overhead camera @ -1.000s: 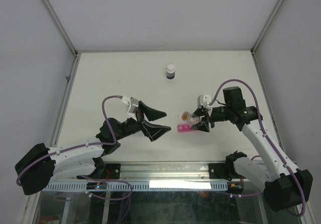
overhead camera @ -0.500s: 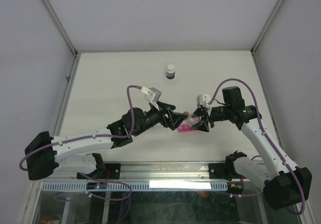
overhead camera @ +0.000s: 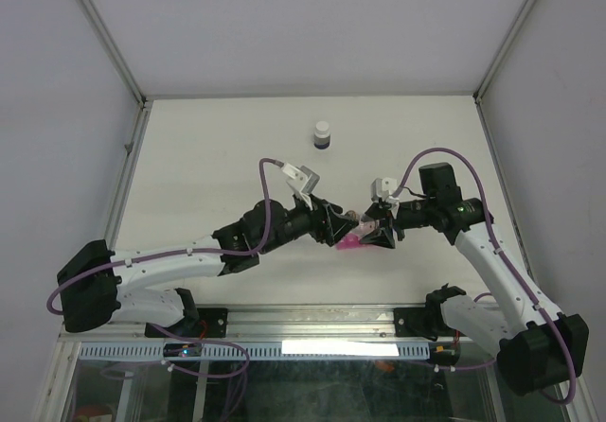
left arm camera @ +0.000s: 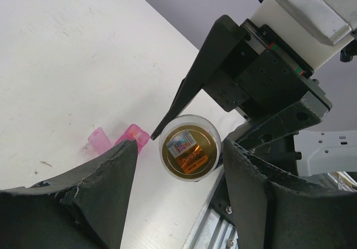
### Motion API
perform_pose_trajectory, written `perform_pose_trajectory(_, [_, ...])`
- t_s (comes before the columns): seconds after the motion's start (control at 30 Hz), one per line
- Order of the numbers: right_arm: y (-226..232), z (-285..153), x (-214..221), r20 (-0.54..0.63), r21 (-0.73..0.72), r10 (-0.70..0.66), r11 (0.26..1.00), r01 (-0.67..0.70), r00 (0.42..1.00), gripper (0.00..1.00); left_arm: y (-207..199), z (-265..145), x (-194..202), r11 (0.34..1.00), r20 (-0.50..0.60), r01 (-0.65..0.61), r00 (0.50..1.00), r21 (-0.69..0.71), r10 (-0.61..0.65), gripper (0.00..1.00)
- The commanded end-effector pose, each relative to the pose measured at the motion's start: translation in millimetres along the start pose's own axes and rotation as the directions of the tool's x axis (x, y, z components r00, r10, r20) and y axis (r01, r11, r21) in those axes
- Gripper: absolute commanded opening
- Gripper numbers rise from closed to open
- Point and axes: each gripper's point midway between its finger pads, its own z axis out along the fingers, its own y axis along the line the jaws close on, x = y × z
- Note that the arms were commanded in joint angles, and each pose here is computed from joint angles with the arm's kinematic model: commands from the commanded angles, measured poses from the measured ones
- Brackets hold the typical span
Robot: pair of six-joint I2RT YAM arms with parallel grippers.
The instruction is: Sort the pills into containers
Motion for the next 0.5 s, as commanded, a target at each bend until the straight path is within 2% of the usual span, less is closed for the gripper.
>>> perform_pose_trajectory(0.0, [-4.5, -1.9, -15.9, 0.034, 0.008, -0.051, 0.999, 0.05, 0.998, 0.0, -30.7, 3.9, -21.4, 0.994, 0.046, -0.002, 0.999, 0.108, -0.003, 0.61])
perform_pose_trajectory(0.17, [-4.5, -1.9, -16.0, 0.035, 0.008, -0.05, 0.999, 0.05, 0.998, 0.0, -35.3, 5.8, -15.8, 0.991, 0.022, -0.003, 1.0, 0.136, 0.0, 0.55])
perform_pose_trajectory(0.23, [-4.4, -1.8, -15.6, 0.034, 0.007, -0.049, 0.999, 0.049, 0.998, 0.0, -35.6, 5.7, -15.0, 0.99, 0.019, -0.003, 1.0, 0.139, 0.0, 0.45])
perform_pose_trajectory(0.33, [-4.2, -1.6, -15.4, 0.035, 0.006, -0.049, 0.999, 0.048, 0.998, 0.0, -37.1, 4.9, -12.7, 0.987, 0.018, -0.028, 1.0, 0.158, 0.026, 0.17])
perform_pose_trajectory(0.37, [-4.4, -1.8, -15.6, 0.035, 0.007, -0.049, 0.999, 0.049, 0.998, 0.0, -40.0, 4.3, -11.5, 0.982, 0.018, -0.054, 0.998, 0.181, 0.052, 0.11])
perform_pose_trajectory(0.47, [-4.2, -1.6, -15.1, 0.034, 0.006, -0.048, 0.999, 0.048, 0.998, 0.0, -52.7, -4.2, -3.7, 0.927, 0.05, -0.216, 0.976, 0.307, 0.211, 0.03])
